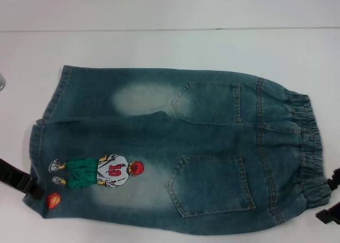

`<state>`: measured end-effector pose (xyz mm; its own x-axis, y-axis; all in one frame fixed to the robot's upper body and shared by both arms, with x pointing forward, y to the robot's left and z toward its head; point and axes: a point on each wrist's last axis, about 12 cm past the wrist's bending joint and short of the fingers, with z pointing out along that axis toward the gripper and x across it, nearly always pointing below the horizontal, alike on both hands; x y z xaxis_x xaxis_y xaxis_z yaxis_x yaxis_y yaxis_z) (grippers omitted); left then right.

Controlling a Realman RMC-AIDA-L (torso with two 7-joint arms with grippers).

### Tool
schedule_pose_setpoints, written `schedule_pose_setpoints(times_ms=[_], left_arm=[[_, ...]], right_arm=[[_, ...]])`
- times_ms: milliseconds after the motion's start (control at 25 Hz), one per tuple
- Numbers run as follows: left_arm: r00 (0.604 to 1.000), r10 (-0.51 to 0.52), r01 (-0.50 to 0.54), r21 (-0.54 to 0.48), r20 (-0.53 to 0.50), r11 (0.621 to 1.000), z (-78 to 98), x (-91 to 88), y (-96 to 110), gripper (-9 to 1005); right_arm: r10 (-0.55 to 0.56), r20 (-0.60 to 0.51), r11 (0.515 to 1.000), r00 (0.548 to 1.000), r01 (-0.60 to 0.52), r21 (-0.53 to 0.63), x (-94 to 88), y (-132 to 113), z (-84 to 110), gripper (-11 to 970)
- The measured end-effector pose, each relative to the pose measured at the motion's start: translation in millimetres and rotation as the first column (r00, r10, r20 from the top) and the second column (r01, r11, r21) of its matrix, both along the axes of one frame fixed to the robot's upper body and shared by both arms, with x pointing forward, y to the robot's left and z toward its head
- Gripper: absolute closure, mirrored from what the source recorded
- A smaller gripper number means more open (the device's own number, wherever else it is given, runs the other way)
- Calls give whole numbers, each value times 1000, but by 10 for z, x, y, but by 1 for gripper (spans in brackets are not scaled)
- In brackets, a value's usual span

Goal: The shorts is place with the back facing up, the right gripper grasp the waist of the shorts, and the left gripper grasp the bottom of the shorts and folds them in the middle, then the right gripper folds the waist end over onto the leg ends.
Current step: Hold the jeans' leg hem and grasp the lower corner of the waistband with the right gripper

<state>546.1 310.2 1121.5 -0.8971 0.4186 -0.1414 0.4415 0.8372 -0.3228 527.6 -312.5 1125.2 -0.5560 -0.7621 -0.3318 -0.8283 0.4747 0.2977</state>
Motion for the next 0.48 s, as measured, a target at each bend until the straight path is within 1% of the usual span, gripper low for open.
schedule_pose_setpoints(times_ms=[160,320,440,480], left_arm=[[1000,-1,1,-1,-2,1000,-9,-2,-7,925],[1000,1,-1,-3,-3,1000,-12,-3,-7,923],[1000,2,-2,-3,-2,1000,-12,-3,-4,922],[1000,3,-3,-3,0,1000,-11,-1,-3,922]], right_arm=[[10,6,999,1000,-10,47,-9,-2,-12,78],[19,-10,998,1000,-18,56,-24,23,-83,78],[17,1,998,1000,-17,53,-23,17,-106,77],[17,9,998,1000,-18,55,-29,5,-111,95]])
